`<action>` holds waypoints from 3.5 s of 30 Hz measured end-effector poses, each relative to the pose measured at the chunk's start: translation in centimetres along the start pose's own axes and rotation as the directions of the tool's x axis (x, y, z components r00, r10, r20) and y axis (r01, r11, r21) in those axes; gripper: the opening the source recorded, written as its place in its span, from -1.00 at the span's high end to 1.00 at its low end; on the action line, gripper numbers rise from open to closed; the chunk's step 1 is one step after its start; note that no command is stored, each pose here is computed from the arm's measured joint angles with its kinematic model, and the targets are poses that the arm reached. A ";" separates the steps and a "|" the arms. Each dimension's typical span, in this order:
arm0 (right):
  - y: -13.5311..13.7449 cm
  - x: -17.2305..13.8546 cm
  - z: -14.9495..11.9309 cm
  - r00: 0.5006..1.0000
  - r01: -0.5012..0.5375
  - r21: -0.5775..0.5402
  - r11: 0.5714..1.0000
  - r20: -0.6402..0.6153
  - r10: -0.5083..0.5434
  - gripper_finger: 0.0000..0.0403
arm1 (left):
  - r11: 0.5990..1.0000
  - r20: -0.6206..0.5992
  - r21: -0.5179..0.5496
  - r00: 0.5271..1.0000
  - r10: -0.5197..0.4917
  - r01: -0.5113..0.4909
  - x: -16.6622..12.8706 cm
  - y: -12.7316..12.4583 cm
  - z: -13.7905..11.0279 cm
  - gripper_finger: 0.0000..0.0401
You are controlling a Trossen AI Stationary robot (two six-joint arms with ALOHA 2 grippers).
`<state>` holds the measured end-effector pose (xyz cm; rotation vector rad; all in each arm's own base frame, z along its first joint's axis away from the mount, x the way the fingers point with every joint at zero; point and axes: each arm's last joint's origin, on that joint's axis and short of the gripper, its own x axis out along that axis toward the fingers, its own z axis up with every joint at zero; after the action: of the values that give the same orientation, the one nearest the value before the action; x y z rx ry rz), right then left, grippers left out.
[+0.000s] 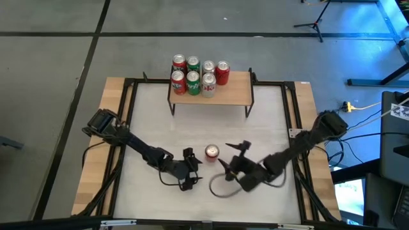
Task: Place canned beverage on shelf
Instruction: Put the red black soda can aligned with the other red black soda can on the shelf
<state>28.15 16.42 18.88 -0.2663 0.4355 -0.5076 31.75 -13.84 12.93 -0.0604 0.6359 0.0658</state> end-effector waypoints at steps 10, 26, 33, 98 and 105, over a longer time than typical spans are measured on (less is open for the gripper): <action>0.4 1.9 -0.4 1.000 0.004 0.071 0.997 0.000 -0.004 -0.78 | 0.997 0.010 0.005 0.997 0.071 -0.071 0.1 0.6 0.1 -0.60; 0.0 4.9 0.6 0.995 -0.096 0.080 0.992 0.031 0.094 -0.78 | 0.996 -0.001 -0.002 0.996 0.087 -0.087 0.3 1.1 0.1 -0.60; -1.2 6.5 1.1 0.994 -0.103 0.140 0.985 0.044 0.098 -0.78 | 0.996 -0.001 -0.004 0.996 0.088 -0.088 0.3 1.1 0.1 -0.60; -23.2 5.7 9.4 0.994 -0.088 0.104 0.991 0.081 0.079 -0.51 | 0.998 0.008 0.005 0.998 0.065 -0.065 0.0 0.3 0.0 -0.60; -27.4 7.6 8.1 0.997 -0.061 0.161 0.985 0.055 0.053 -0.51 | 0.998 0.008 0.006 0.998 0.065 -0.065 0.0 0.3 0.0 -0.60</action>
<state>26.68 -9.49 33.00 -0.1088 0.3490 -0.4766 31.69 -13.54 12.90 -0.0336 0.6299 0.1274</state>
